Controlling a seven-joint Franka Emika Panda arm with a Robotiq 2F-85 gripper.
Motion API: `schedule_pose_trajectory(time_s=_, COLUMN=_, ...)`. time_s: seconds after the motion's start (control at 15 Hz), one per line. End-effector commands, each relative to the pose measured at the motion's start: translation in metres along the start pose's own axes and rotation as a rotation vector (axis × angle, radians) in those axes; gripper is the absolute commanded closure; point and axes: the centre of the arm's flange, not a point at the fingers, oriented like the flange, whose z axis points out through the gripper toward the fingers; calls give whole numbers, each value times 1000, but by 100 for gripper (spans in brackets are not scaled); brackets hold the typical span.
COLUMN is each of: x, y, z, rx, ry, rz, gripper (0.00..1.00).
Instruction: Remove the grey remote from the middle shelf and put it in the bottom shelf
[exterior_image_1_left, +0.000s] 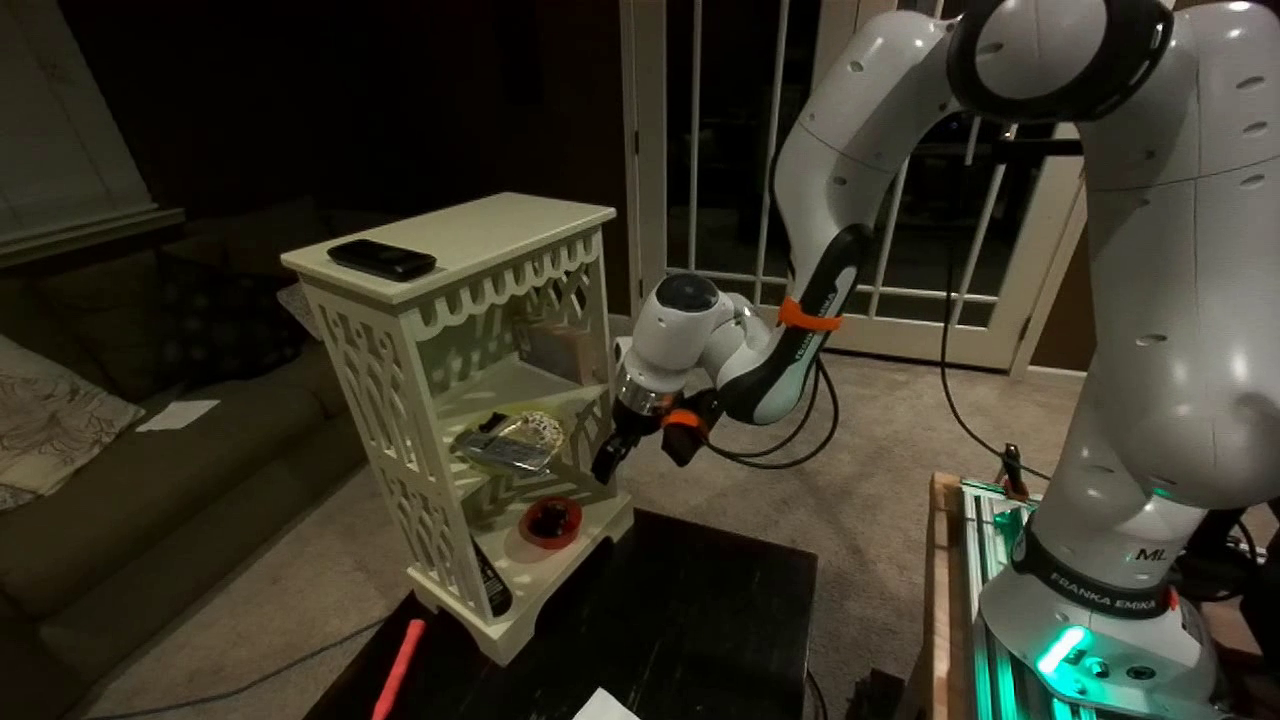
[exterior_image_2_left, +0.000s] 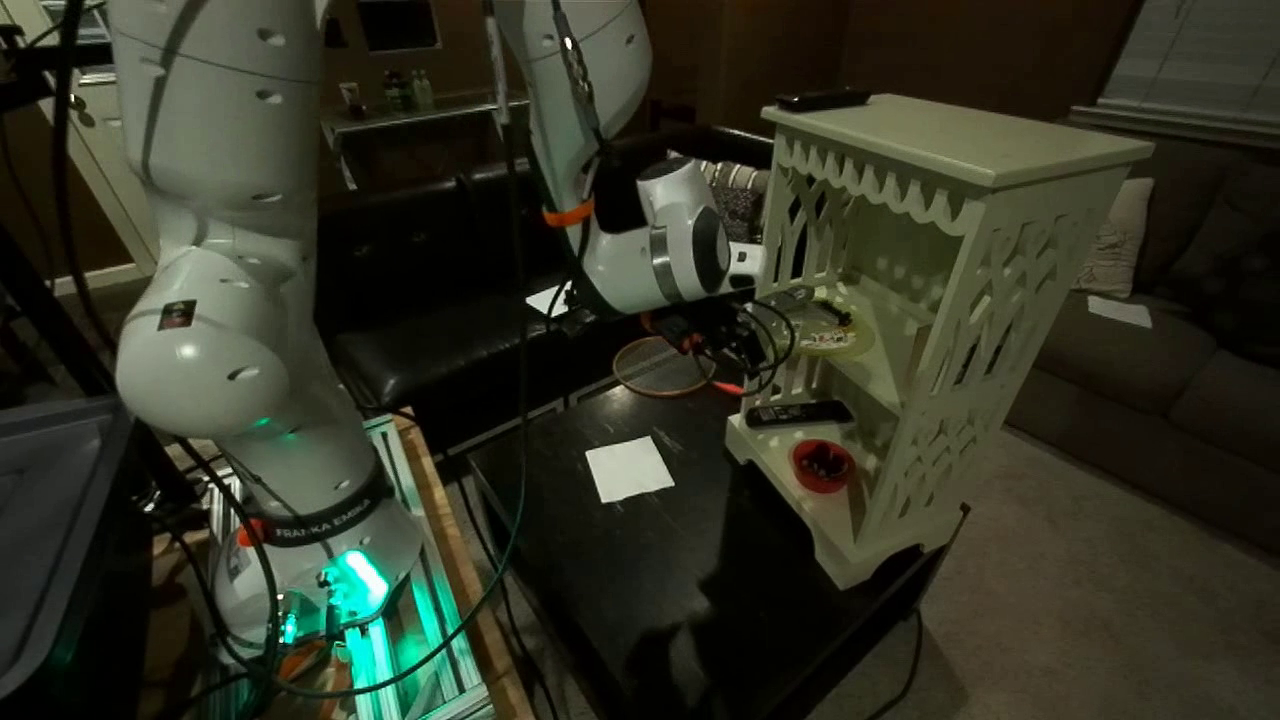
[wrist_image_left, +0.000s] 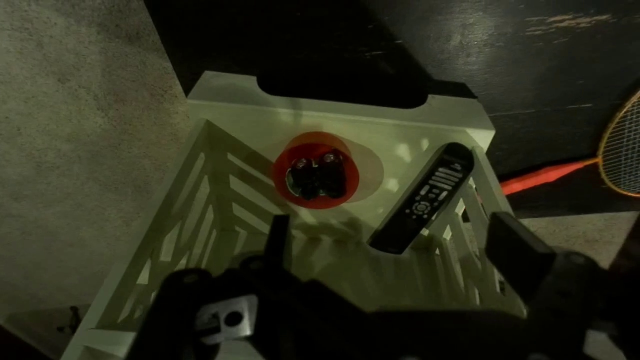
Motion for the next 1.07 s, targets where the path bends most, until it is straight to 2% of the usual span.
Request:
schedule_pose_trajectory(time_s=0.0, x=1, y=0, z=2, rx=1, ry=0, rz=1, gripper=0)
schedule_pose_trajectory(time_s=0.2, x=5, y=0, z=6, rx=3, ry=13, rz=11, gripper=0)
schedule_pose_trajectory(time_s=0.67, x=42, y=9, z=26, rx=-11, ry=68, rz=66, gripper=0)
schedule_pose_trajectory(time_s=1.0, x=57, y=10, z=43, rx=-19, ry=69, rz=102, gripper=0)
